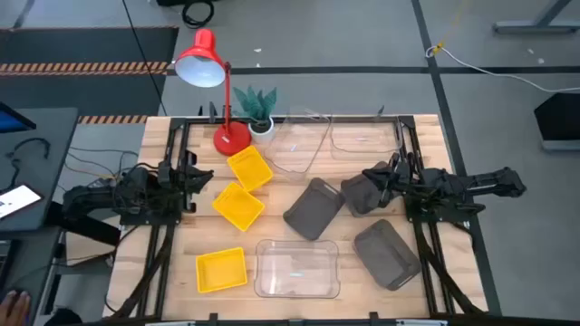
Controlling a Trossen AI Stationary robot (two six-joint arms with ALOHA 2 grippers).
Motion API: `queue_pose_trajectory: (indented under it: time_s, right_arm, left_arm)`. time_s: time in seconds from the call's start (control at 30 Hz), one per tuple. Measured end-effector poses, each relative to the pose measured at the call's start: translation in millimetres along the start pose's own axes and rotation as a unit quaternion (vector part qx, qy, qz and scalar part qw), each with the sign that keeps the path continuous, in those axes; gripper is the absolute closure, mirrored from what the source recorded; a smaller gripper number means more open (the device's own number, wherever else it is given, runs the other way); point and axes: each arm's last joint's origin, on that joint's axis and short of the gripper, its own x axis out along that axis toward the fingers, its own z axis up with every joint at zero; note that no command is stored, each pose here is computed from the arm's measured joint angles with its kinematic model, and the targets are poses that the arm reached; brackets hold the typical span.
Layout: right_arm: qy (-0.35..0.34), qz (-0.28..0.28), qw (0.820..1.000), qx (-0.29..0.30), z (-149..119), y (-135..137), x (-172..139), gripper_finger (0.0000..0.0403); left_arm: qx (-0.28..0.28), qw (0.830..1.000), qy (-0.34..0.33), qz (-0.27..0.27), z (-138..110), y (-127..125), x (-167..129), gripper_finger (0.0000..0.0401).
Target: Stack baskets by color
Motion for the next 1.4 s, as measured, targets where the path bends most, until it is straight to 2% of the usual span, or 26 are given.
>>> queue_pose_trajectory:
  time_s: [1.4]
  right_arm:
    - [0.000, 0.000, 1.000, 0.000, 0.0, 0.0, 0.0, 0.0390]
  left_arm:
    - [0.000, 1.000, 0.000, 0.000, 0.0, 0.0, 0.0, 0.0373]
